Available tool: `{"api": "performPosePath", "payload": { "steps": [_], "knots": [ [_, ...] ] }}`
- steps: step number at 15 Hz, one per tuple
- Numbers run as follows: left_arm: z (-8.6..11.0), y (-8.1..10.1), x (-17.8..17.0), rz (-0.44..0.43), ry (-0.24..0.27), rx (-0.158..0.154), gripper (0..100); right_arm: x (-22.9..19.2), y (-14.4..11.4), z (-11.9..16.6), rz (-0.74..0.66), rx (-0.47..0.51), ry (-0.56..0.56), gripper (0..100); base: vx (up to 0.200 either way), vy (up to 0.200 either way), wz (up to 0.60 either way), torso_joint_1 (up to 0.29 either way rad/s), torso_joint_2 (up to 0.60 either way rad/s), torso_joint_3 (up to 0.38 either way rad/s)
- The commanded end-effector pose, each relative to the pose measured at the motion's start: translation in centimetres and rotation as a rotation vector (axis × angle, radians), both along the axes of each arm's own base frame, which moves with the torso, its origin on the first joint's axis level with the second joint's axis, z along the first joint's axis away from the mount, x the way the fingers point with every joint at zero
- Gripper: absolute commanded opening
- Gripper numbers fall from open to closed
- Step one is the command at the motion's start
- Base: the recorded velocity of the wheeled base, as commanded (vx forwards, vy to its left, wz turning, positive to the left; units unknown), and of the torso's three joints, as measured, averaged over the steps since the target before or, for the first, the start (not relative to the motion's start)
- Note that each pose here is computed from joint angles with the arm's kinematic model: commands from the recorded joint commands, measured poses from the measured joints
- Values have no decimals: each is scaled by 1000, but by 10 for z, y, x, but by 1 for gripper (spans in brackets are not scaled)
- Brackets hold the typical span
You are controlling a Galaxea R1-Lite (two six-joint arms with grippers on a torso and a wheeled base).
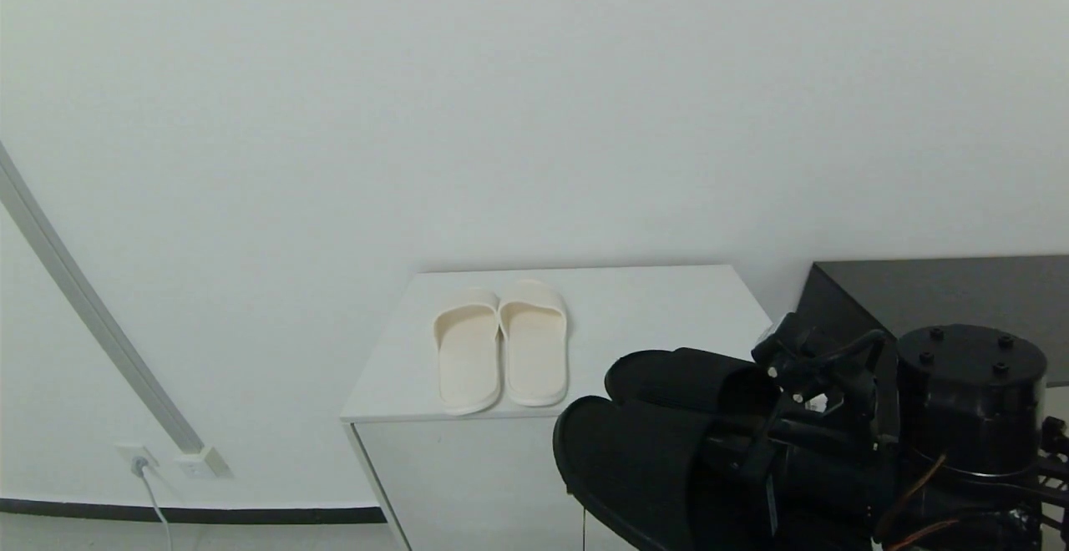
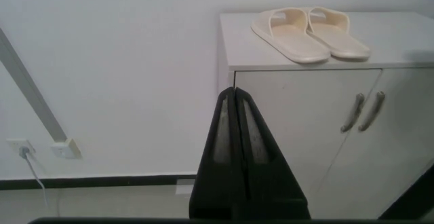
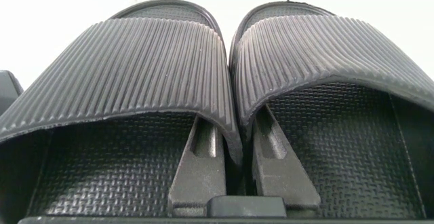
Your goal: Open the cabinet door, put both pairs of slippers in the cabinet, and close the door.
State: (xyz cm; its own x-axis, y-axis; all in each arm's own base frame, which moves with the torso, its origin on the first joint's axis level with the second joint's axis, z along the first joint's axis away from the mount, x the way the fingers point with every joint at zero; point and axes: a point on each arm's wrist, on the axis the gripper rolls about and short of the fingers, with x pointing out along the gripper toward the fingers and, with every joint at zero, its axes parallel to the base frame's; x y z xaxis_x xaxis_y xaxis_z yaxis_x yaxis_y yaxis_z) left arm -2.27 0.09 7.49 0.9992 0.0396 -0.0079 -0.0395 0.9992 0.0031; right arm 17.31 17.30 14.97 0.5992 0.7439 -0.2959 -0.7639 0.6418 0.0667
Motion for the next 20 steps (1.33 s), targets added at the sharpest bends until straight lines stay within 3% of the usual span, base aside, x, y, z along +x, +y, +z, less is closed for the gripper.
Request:
{"api": "performPosePath", "payload": {
  "steps": [1, 16, 20],
  "knots": [
    [0, 0, 0, 0, 0, 0, 0, 0, 0, -3, 4, -7, 8, 0, -200, 0, 0, -7, 2, 2],
    [0, 0, 0, 0, 0, 0, 0, -2, 0, -6, 10, 2, 0, 0, -13, 0, 0, -1, 0, 1],
    [0, 0, 0, 0, -2, 0, 0, -4, -1, -13, 25, -41, -9, 0, 0, 0, 0, -102, 235, 129]
  ]
}}
